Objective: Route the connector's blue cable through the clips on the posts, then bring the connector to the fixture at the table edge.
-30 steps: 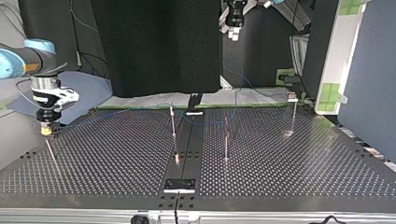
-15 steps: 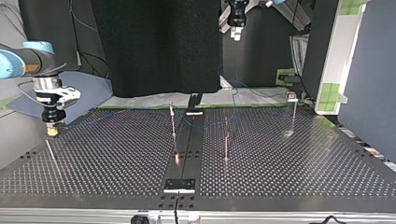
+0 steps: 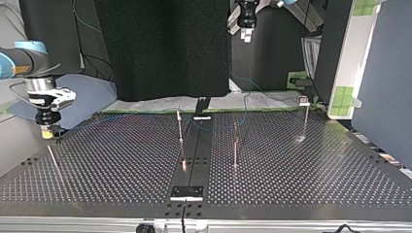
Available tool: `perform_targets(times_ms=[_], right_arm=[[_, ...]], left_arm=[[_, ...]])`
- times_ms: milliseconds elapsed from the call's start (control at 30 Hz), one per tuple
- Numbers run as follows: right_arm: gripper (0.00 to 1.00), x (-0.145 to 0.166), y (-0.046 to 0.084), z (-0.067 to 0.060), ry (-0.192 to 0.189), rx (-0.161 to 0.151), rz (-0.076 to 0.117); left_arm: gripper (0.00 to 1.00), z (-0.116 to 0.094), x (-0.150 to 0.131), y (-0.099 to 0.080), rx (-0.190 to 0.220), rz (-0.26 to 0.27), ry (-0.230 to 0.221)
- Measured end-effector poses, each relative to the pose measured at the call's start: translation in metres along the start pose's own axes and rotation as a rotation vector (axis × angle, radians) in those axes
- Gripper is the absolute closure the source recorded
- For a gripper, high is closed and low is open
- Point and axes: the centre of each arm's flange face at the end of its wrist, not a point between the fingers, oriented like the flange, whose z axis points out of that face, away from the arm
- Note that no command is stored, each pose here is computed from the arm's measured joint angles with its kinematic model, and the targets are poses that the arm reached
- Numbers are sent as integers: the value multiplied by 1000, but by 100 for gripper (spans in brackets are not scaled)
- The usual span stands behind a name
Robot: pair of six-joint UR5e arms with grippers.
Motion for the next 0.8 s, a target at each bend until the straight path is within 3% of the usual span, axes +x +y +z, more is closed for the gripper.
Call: perform_targets(times_ms=[300,800], right_arm=[[100,-4,14,-1,-4,-27,-10],[100,-17,18,5,-16,-26,-33]], left_arm=[[0,1,0,1,-4,0,0],[0,4,-1,3,-10,7,0]])
